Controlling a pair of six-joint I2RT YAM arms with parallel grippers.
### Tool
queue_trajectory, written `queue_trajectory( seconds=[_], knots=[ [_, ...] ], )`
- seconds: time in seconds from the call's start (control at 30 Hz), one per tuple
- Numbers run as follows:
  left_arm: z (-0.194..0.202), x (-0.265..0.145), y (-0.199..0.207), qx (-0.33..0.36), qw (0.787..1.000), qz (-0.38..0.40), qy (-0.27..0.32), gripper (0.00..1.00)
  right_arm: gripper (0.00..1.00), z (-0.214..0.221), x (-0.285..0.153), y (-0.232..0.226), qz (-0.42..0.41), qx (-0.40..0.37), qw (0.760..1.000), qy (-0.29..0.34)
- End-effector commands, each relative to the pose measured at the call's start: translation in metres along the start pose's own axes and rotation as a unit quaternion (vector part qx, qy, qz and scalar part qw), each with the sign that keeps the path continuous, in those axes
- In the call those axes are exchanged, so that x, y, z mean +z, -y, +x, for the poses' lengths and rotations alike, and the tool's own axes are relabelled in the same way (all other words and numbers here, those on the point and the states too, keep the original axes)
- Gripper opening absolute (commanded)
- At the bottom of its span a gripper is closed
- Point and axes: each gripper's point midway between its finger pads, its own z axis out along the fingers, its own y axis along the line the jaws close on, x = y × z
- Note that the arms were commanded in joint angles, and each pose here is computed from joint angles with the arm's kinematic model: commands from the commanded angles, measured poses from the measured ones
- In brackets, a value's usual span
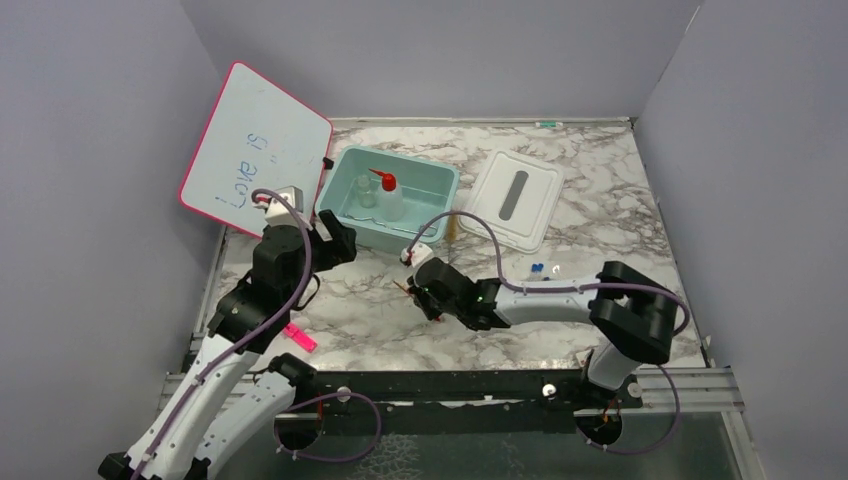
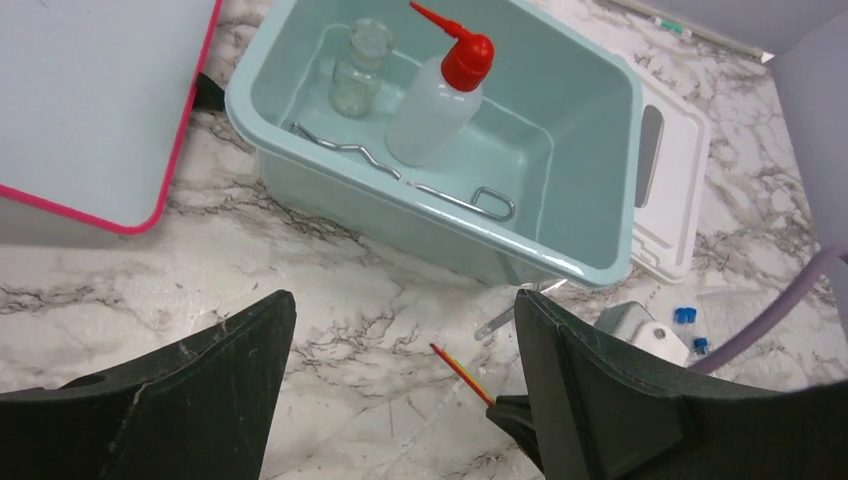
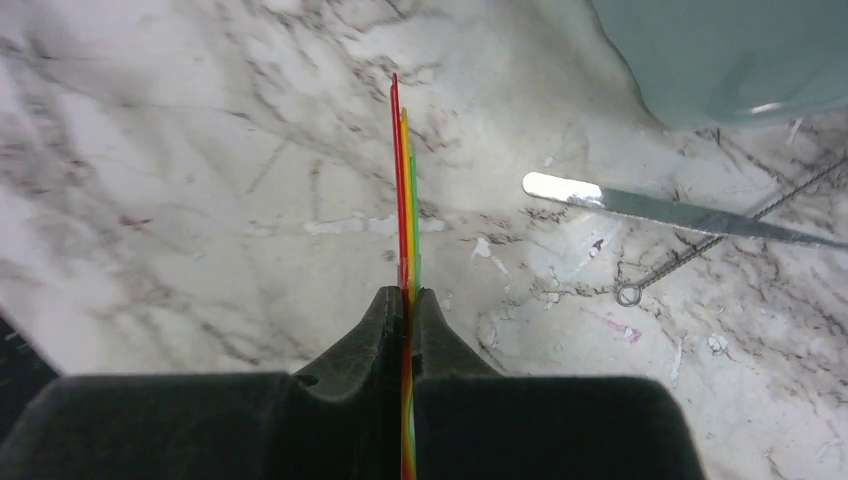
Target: Organize the chemistry lab equipment
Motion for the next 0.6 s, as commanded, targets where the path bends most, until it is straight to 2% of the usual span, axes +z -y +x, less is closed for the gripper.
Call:
queue_trajectory(
  seconds=[0.0,0.17,0.27,0.47,0.57],
  knots=[
    [-0.046,-0.024,0.004,0.010,0.998,-0.003,0.060,0.83,0.01,-0.055,-0.044,-0.032,-0.096,-0.030,0.992,0.076],
    [-0.073,-0.043,0.010,0.011,0.996,0.005,0.088,0.83,0.01,-0.124,-0.087,-0.036,-0.108,-0.048,0.979,0.164],
    [-0.081,-0.051,0.011,0.011,0.995,0.012,0.099,0.83,0.01,-0.159,-0.099,-0.033,-0.095,-0.080,0.972,0.201],
    [-0.082,-0.063,0.011,0.011,0.994,0.025,0.106,0.83,0.01,-0.210,-0.086,-0.010,-0.073,-0.128,0.965,0.217],
    [-0.076,-0.064,0.010,0.009,0.995,0.027,0.096,0.83,0.00,-0.228,-0.072,0.004,-0.100,-0.131,0.962,0.216]
  ],
)
